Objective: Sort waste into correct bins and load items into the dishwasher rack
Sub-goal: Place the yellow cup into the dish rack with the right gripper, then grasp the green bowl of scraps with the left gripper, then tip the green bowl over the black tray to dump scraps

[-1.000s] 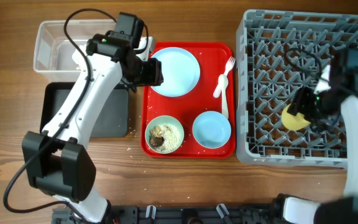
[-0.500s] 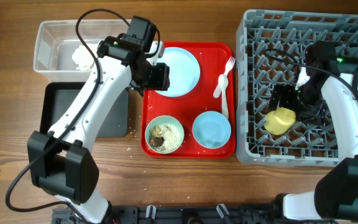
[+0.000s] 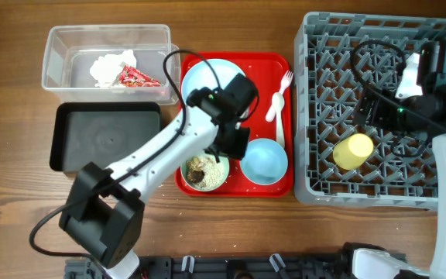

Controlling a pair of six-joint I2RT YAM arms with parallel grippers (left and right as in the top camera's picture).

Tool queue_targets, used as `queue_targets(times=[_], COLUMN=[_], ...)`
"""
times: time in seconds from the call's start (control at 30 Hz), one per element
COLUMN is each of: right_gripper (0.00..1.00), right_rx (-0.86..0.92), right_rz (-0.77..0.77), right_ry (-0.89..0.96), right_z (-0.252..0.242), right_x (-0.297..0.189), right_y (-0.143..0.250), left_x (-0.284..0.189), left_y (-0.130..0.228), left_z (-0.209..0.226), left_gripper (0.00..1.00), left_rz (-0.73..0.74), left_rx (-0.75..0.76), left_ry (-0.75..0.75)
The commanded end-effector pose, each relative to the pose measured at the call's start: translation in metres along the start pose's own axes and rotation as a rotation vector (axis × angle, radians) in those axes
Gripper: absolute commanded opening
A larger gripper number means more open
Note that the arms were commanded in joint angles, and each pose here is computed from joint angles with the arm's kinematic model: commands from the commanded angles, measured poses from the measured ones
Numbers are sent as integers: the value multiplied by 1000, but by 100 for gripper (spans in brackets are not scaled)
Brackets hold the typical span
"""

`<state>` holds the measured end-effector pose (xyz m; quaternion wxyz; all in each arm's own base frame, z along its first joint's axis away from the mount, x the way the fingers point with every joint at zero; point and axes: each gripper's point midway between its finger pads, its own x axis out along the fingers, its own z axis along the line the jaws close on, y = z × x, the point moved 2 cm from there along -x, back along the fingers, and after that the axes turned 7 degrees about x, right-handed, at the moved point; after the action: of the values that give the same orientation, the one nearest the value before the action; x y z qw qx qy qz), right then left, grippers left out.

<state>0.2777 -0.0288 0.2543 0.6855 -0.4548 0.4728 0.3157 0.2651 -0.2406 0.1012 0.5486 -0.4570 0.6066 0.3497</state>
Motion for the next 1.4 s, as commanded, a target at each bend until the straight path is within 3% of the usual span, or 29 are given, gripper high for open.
queue_targets(times=[0.0, 0.1, 0.3, 0.47, 0.57, 0.63, 0.73, 0.9, 1.07, 1.2, 1.37], right_gripper=[100, 100, 100, 100, 100, 100, 99, 100, 100, 100, 100], right_rx=[-20, -20, -21, -21, -21, -22, -22, -23, -44, -44, -44], right_rz=[0, 8, 10, 13, 16, 15, 16, 14, 16, 15, 16], right_ry=[-4, -10, -10, -9, -8, -8, -7, -8, -8, -8, -11], right_z=[0, 1, 1, 1, 1, 1, 1, 1, 1, 1, 1], right_x=[-1, -1, -1, -1, -1, -1, -1, -1, -1, -1, -1], right_y=[-1, 1, 1, 2, 2, 2, 2, 2, 2, 2, 2], left_x=[15, 29, 49, 54, 60, 64, 63, 13, -78, -114, -128], left_y=[-3, -1, 0, 2, 2, 3, 5, -3, -13, -3, 4], left_z=[13, 21, 25, 27, 27, 28, 27, 22, 31, 80, 148], left_gripper=[34, 36, 37, 20, 19, 7, 4, 4, 4, 4, 4], left_rz=[-47, -55, -56, -48, -39, -27, -13, -24, -120, -173, -263], left_rx=[-206, -278, -280, -279, -280, -281, -282, -252, -194, -241, -234], left_ry=[-40, -74, -80, -85, -90, -95, -86, -9, 173, 232, 470])
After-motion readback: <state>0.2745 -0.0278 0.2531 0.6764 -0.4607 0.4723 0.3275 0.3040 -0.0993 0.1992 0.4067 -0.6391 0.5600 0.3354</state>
